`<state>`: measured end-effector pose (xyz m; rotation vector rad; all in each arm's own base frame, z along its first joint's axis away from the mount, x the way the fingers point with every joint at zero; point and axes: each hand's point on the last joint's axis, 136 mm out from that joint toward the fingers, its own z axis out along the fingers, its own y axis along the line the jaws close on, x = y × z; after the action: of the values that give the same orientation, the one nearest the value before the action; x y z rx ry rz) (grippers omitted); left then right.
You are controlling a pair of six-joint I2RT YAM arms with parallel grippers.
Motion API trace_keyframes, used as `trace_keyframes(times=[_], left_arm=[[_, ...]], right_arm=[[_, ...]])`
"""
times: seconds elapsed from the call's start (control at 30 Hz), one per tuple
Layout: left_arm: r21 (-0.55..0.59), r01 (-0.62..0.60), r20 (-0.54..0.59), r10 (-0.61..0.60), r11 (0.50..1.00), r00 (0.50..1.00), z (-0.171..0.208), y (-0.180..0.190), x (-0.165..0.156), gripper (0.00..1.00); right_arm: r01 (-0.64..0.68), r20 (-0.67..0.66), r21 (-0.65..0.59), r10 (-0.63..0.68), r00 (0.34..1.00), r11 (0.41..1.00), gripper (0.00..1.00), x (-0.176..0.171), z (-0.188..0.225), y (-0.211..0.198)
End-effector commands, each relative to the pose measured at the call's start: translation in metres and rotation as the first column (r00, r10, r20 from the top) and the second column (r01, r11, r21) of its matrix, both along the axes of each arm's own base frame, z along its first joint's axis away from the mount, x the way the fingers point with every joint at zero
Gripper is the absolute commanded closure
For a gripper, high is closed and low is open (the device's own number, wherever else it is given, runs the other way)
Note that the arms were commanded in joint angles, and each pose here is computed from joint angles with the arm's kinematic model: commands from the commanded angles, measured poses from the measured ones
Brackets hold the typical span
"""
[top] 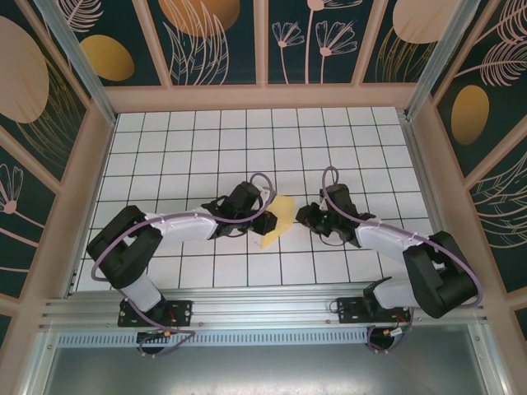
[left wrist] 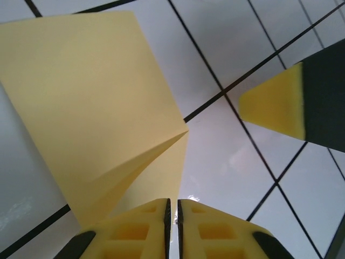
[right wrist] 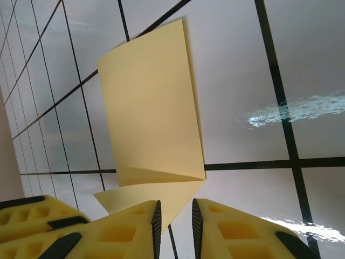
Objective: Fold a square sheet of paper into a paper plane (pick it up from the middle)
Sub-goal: Third fold the triangle at the center of the table.
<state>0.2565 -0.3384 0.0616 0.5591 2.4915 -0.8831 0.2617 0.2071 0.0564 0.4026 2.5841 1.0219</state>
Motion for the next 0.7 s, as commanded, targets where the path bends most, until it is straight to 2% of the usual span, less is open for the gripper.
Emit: trace_keyframes(times=[0.0, 0.33, 0.67], left_arm=[[0.030, -0.048, 0.024, 0.047, 0.998, 0.999, -0.004, 0.002, 0.014, 0.88], [0.131, -0.062, 0.004, 0.062, 0.989, 0.998, -0.041, 0.015, 0.012, 0.93], [0.168, -0.050, -0.008, 0.052, 0.985, 0.999, -0.055, 0.022, 0.007, 0.94]], right_arm=[[-0.019, -0.003, 0.024, 0.019, 1.000, 1.000, 0.73, 0.000, 0.000, 0.009], [-0.047, -0.038, 0.010, 0.047, 0.998, 0.999, 0.71, 0.000, -0.013, 0.023], [-0.038, -0.039, 0.045, 0.039, 0.998, 0.998, 0.68, 0.007, -0.013, 0.029]])
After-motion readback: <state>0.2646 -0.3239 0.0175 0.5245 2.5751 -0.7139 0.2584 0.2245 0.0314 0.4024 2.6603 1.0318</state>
